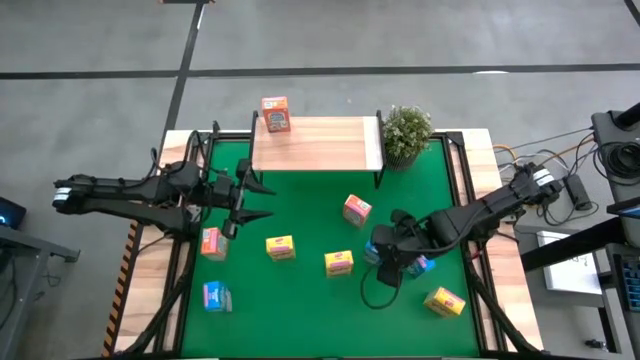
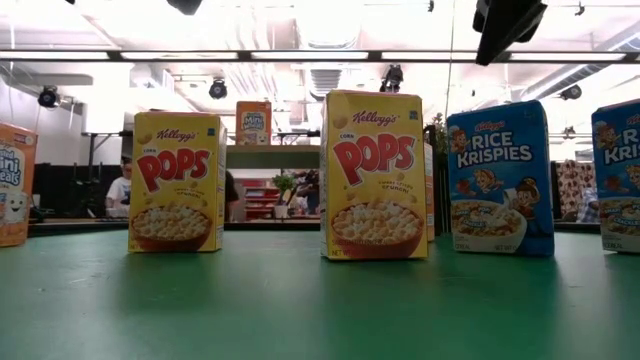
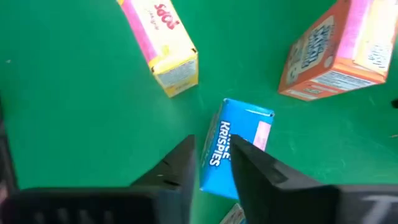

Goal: Stack cereal on shelf
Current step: Put the middle blue cereal box on the shelf

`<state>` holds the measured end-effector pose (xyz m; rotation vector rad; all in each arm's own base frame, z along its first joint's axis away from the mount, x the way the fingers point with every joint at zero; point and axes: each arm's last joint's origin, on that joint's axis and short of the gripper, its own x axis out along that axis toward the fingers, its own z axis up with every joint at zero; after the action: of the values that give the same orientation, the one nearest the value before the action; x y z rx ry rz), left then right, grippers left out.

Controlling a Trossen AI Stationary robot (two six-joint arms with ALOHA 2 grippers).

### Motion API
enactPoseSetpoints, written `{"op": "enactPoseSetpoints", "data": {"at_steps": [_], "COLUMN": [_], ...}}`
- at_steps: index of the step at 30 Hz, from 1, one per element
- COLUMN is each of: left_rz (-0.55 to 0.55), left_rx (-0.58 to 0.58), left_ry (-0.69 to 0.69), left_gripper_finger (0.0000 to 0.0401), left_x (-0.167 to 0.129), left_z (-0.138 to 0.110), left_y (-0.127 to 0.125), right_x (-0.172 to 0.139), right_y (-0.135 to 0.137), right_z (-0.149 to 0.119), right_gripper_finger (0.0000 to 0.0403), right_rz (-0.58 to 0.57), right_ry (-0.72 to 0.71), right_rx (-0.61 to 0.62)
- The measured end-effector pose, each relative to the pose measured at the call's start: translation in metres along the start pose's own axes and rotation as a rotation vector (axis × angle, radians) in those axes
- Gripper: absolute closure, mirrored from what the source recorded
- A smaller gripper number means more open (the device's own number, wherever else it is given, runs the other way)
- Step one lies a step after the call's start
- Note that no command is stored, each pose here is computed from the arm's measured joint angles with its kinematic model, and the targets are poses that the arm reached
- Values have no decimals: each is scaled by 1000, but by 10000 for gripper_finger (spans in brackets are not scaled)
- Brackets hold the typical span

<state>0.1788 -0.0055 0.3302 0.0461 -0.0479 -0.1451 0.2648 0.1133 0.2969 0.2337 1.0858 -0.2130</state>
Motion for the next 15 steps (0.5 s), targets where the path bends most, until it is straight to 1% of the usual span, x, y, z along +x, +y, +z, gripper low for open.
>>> {"op": "enactPoseSetpoints", "data": {"at_steps": [5,9,12,15], "left_rz": [0,-1,-1,-1], "left_rx": [1,17,26,28], "left_ry": [2,5,5,5], "left_gripper_finger": [193,193,193,193], "left_x": [1,1,1,1], "left_z": [0,-1,-1,-1], "left_y": [0,0,0,0], "right_x": [8,11,16,24], "right_y": [6,9,8,5], "right_z": [-8,-15,-20,-26], "right_gripper_finger": [216,161,131,111], "right_rz": [-35,-77,-114,-158], "right_ry": [8,-18,-27,-30], "right_rx": [-21,-32,-15,-3]}}
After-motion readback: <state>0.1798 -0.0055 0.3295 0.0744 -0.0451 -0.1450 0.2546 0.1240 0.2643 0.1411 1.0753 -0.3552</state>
